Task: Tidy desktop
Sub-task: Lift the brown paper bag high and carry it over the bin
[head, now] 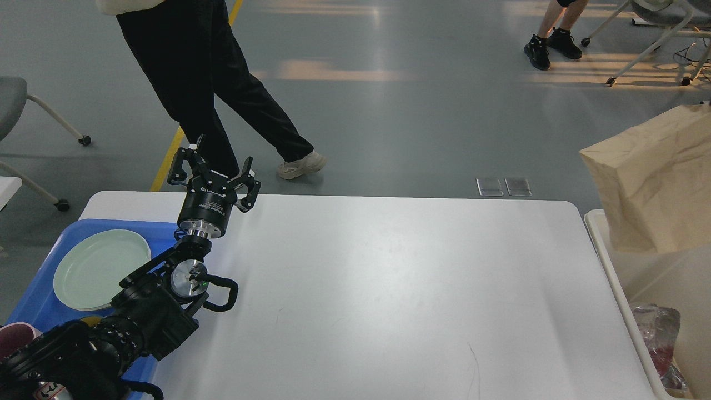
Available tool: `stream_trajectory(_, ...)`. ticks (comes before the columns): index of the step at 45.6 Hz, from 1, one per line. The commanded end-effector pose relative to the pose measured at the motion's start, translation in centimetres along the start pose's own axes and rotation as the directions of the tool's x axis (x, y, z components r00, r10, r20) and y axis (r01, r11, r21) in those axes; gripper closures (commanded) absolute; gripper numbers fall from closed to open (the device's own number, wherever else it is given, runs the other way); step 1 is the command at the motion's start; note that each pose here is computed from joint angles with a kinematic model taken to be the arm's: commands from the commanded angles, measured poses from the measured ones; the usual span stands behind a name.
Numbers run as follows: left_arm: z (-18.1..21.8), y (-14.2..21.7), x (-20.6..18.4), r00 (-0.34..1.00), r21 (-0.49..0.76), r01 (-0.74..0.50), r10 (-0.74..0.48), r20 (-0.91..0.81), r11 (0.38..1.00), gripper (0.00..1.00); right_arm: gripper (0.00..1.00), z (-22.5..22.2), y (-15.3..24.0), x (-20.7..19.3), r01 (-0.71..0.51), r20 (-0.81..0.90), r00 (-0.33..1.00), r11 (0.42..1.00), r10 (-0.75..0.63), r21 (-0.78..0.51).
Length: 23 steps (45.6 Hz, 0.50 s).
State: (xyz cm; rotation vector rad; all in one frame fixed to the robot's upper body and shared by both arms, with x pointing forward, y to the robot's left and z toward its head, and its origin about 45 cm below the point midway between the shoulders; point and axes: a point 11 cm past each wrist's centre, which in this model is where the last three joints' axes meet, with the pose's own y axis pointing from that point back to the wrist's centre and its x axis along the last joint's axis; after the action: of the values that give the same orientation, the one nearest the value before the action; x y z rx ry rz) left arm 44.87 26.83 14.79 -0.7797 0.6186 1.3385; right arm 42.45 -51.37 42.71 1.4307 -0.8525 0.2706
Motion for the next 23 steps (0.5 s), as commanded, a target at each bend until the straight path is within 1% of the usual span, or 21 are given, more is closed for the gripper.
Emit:
stream_trajectory(1, 0.0, 0.0, 0.0, 1.000, 0.000, 0.000, 0.000, -0.001, 1.000, 0.04, 1.00, 3.4, -0.7, 0.2, -0.166, 0.011, 0.986, 0.986, 0.166, -0.017)
stream_trajectory(8, 0.0, 0.0, 0.0, 1.000, 0.000, 0.000, 0.000, -0.001, 1.000, 0.04, 1.00, 6.7, -2.9, -1.1, -0.342, 0.005, 0.939, 0.939, 0.343, -0.039)
stream_trajectory(13, 0.0, 0.0, 0.0, 1.000, 0.000, -0.001, 0.001, 0.000, 1.000, 0.04, 1.00, 8.2, -4.6, -2.9, -0.436, 0.023, 0.899, 0.899, 0.437, -0.038)
stream_trajectory(19, 0.0, 0.0, 0.0, 1.000, 0.000, -0.001, 0.001, 0.000, 1.000, 0.04, 1.00, 10.0, -6.0, -4.8, -0.504, 0.051, 0.861, 0.862, 0.507, -0.054)
stream_trajectory(23, 0.0, 0.0, 0.0, 1.000, 0.000, 0.000, 0.000, -0.001, 1.000, 0.04, 1.00, 11.0, -6.7, -5.7, -0.528, 0.069, 0.844, 0.847, 0.532, -0.069)
